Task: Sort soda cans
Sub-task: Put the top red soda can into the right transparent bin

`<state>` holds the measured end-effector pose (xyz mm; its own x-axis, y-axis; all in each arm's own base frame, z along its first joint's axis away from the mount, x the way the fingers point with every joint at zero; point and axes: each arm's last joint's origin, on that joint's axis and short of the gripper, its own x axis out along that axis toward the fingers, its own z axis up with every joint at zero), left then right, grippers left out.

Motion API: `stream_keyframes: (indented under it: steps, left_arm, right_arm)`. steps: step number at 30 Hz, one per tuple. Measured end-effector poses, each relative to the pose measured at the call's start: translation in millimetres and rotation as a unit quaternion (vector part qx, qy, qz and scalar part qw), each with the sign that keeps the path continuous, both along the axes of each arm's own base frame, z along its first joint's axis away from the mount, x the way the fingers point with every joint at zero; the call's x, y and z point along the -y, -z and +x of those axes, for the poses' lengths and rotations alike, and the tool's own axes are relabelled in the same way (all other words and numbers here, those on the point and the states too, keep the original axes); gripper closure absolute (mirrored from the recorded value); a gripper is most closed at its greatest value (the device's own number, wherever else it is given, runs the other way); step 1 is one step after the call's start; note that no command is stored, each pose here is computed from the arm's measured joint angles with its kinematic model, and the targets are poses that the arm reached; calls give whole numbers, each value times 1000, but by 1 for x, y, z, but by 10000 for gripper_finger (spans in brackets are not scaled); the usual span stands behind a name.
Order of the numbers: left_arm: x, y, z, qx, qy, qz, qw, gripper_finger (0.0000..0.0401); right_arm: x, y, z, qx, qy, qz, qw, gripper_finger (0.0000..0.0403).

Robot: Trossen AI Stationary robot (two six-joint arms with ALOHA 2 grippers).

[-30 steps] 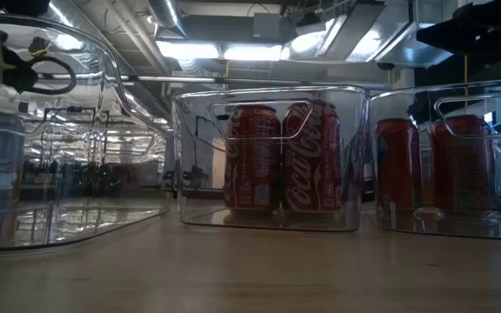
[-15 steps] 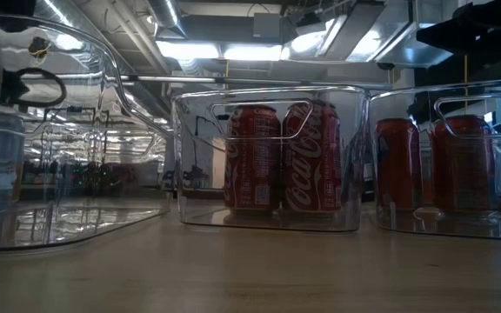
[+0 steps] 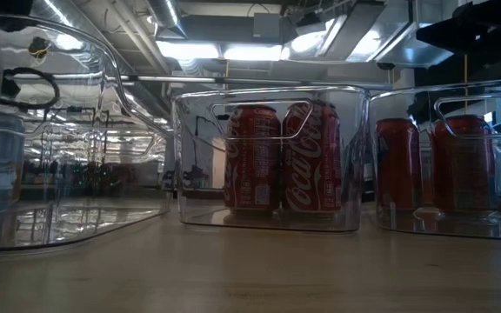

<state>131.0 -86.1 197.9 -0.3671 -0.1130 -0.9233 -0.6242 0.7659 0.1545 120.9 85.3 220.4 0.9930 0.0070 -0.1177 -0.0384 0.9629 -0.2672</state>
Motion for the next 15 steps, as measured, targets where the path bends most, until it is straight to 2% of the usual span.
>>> stream_keyframes:
  steps: [8,15]
  left_arm:
    - [4,-25,8,16,-12,5,1000,125]
    - [5,-70,13,40,-31,32,998,125]
  right_arm:
    - [0,0,0,0,0,-2,1000,13]
    - [0,0,0,1,0,-2,1000,13]
